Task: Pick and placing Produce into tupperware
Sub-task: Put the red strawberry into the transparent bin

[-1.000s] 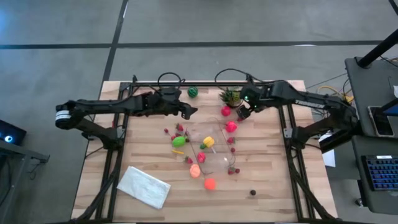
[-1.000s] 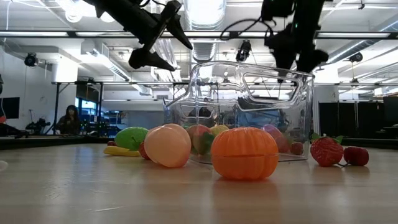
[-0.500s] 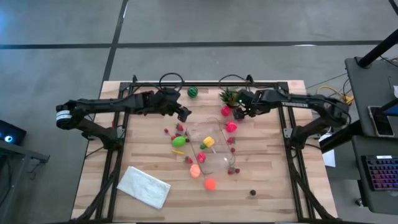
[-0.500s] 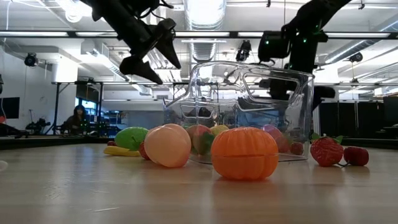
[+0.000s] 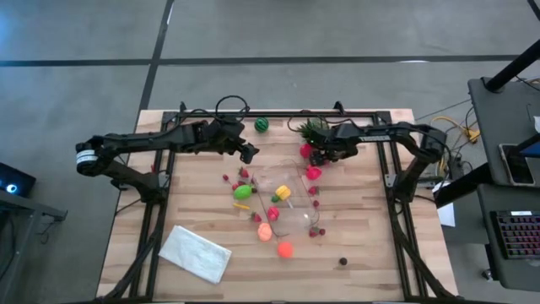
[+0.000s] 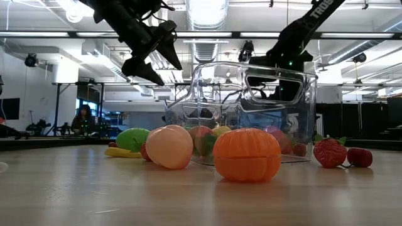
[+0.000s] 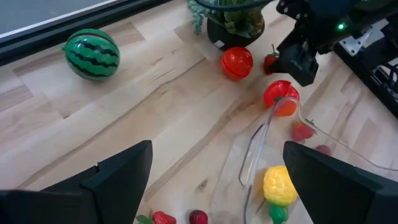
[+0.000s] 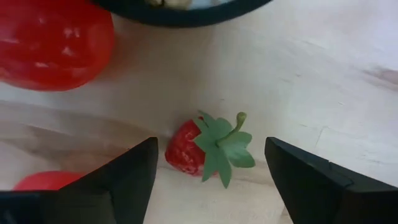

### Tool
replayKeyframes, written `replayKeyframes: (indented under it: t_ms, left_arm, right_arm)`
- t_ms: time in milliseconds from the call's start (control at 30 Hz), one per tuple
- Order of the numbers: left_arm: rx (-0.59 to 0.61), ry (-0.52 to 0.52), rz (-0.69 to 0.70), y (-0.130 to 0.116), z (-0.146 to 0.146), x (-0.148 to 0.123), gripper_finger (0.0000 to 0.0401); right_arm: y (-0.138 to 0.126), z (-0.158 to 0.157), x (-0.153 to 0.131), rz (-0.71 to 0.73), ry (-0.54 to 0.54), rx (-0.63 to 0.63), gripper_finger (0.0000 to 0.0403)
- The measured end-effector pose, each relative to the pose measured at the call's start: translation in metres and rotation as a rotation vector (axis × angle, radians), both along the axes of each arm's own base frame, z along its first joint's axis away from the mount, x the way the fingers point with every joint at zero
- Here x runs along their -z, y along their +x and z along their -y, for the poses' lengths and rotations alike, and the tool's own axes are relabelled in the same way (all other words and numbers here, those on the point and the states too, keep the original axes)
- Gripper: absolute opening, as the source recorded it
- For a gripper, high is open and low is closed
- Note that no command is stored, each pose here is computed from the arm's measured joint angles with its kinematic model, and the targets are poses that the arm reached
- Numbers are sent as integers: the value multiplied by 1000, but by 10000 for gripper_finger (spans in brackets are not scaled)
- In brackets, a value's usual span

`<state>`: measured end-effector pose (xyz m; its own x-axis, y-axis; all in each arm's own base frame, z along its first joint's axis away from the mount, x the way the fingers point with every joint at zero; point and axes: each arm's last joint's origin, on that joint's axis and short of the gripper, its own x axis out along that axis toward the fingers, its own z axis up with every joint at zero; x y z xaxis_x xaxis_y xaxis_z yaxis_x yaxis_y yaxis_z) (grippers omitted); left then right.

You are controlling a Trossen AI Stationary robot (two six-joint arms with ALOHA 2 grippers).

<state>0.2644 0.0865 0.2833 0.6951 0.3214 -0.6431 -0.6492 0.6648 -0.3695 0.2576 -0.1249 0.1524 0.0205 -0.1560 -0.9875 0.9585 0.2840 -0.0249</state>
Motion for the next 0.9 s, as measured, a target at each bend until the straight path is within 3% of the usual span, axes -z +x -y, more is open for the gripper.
replayKeyframes:
  t_ms: [367,900]
  left_arm:
    - [22,7,-11,0,0,2,347]
    - [25,4,-17,-1,1,4,347]
  right_arm:
    - [1,0,2,0,2,-1,204]
    - [1,1,3,-14,-20,-24,137]
